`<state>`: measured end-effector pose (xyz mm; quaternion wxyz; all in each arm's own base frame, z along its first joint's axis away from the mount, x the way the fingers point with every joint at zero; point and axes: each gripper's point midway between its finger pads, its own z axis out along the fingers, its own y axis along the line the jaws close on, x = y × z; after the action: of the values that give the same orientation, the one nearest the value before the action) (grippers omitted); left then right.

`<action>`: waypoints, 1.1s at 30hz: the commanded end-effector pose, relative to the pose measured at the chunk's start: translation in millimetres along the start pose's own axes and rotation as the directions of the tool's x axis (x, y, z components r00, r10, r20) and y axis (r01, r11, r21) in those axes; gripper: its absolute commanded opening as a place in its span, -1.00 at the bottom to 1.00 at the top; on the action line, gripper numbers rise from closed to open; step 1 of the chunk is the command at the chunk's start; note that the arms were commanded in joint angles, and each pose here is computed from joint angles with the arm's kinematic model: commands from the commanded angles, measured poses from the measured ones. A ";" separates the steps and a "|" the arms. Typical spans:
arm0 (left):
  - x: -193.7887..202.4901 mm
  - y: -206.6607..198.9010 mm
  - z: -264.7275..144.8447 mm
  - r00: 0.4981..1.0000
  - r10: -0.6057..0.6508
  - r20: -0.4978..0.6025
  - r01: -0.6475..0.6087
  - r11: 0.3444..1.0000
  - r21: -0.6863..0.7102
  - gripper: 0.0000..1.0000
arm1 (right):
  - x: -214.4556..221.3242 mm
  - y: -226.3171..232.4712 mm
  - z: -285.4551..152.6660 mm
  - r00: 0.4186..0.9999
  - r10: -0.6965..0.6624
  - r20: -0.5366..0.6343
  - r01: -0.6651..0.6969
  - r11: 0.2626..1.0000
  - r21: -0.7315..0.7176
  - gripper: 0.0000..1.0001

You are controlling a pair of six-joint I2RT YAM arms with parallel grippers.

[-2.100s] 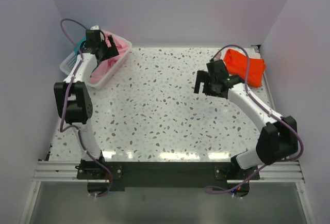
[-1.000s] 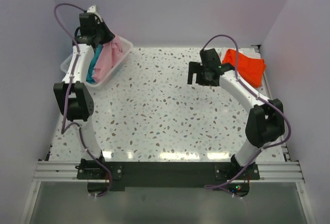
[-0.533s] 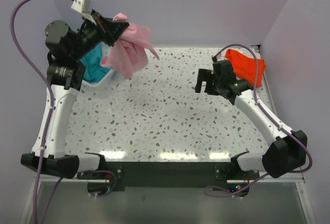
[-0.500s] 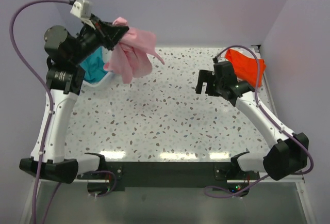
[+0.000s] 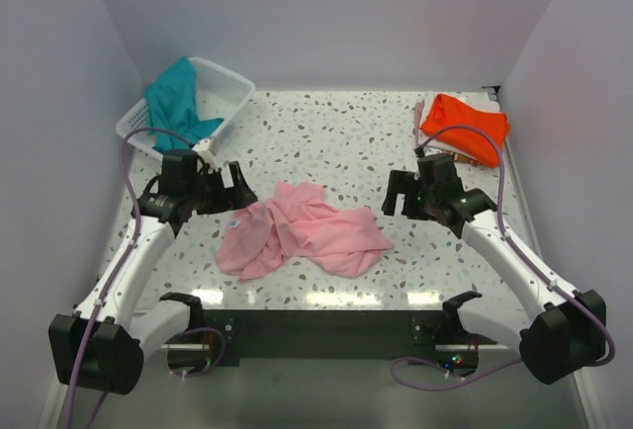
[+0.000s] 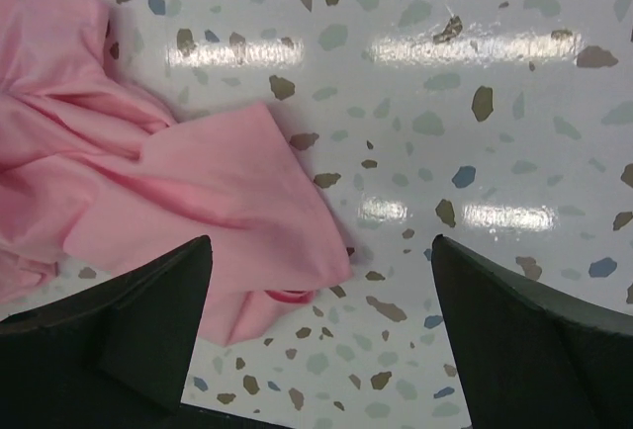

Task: Fold and stack the t-shirts
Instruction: Move the tshirt to the center of the board

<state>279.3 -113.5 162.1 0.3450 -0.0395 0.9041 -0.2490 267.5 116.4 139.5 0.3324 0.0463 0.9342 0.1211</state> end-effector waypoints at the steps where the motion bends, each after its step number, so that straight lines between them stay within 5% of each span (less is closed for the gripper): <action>1: 13.4 21.5 -33.2 0.999 0.014 0.031 -0.010 0.989 -0.145 1.00 | 22.8 1.2 -4.1 0.998 0.024 -0.050 -0.026 0.999 -0.034 0.90; 13: 105.5 49.0 -50.2 0.972 -0.228 -0.048 0.210 0.947 -0.245 1.00 | 98.2 -19.1 13.0 0.958 0.110 -0.264 -0.099 0.994 0.056 0.86; 26: 111.3 59.3 -33.0 0.967 -0.246 -0.065 0.219 0.933 -0.286 1.00 | 109.5 -17.3 32.5 0.946 0.175 -0.272 -0.165 0.984 0.060 0.84; 33: 123.8 58.1 -15.6 0.953 -0.288 -0.093 0.256 0.930 -0.264 1.00 | 122.1 -12.7 46.8 0.926 0.196 -0.322 -0.189 0.980 0.053 0.65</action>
<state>172.4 -78.7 68.4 0.2257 -0.1831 0.9433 -0.1603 198.6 122.2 30.5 0.1608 0.1140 0.9724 0.1247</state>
